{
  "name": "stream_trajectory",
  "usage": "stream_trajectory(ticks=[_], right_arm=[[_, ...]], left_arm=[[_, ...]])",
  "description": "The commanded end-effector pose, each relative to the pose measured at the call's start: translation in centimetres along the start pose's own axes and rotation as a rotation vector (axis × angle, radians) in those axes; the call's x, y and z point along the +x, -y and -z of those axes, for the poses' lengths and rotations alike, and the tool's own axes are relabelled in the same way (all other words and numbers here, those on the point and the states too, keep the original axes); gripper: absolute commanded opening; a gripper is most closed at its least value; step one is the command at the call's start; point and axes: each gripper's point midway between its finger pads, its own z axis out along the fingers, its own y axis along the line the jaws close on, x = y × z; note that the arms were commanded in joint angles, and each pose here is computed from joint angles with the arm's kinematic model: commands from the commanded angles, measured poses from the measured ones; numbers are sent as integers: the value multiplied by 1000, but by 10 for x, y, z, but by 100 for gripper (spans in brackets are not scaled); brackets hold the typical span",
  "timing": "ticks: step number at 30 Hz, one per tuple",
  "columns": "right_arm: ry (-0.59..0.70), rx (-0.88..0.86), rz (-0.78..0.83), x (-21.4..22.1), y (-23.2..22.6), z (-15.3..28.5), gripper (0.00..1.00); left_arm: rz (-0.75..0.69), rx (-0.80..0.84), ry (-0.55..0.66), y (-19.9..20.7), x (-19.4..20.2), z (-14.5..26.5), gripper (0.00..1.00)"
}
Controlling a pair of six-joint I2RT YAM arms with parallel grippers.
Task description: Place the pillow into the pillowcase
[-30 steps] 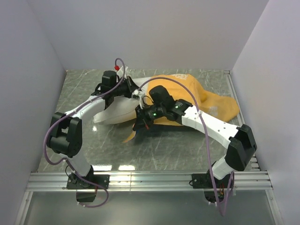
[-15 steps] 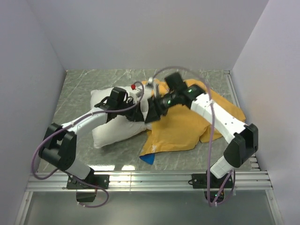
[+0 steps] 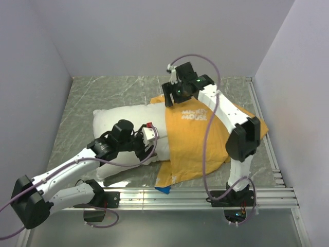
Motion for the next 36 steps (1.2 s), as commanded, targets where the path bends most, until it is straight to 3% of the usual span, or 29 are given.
stream_trajectory(ticks=[1,2,3,4,6,9,10,12,16,19,25,27,28,29,30,31,33,35,36], right_arm=[[-208,-72,-38,51,-11,-19,72],[-233,-102,-45,63,-15,-23,70],[-221,-171,-43,68,-28,-14,68],[-285,-186,-44,103,-30,-19,66],[-214,-216,-1,104,-37,-16,61],[-130,-251,66,103,-46,1,30],[-101,-262,79,98,-50,10,13],[-49,-274,117,86,-53,20,1],[39,-336,194,69,-66,45,0],[86,-342,254,64,-71,59,0],[128,-323,293,61,-71,71,0],[170,-320,302,53,-73,77,0],[183,-327,304,51,-75,80,0],[194,-334,305,48,-78,84,0],[204,-345,308,45,-81,88,0],[225,-360,308,39,-86,95,0],[270,-371,317,28,-92,110,0],[319,-395,323,10,-102,134,0],[333,-395,321,2,-103,141,0]], left_arm=[[-14,-109,41,-27,-32,25,78],[-8,-113,90,-35,-62,40,81],[39,-87,121,-43,-71,52,99],[79,-82,98,-50,-68,57,99],[103,-139,132,-81,-84,76,99],[187,-177,74,-123,-71,86,99],[208,-142,78,-135,-72,81,99],[234,-129,34,-150,-59,79,99],[237,-10,-13,-173,-45,55,99],[273,134,-53,-162,-34,44,99],[335,437,-52,-94,-16,43,99],[330,482,-24,-78,-22,43,77],[317,487,-13,-74,-26,43,60],[310,499,-12,-69,-32,41,25],[321,496,-8,-68,-38,42,8],[269,462,28,-77,-56,43,1],[253,383,62,-93,-84,48,1],[59,228,166,-119,-136,66,1],[38,183,200,-123,-153,74,1]])
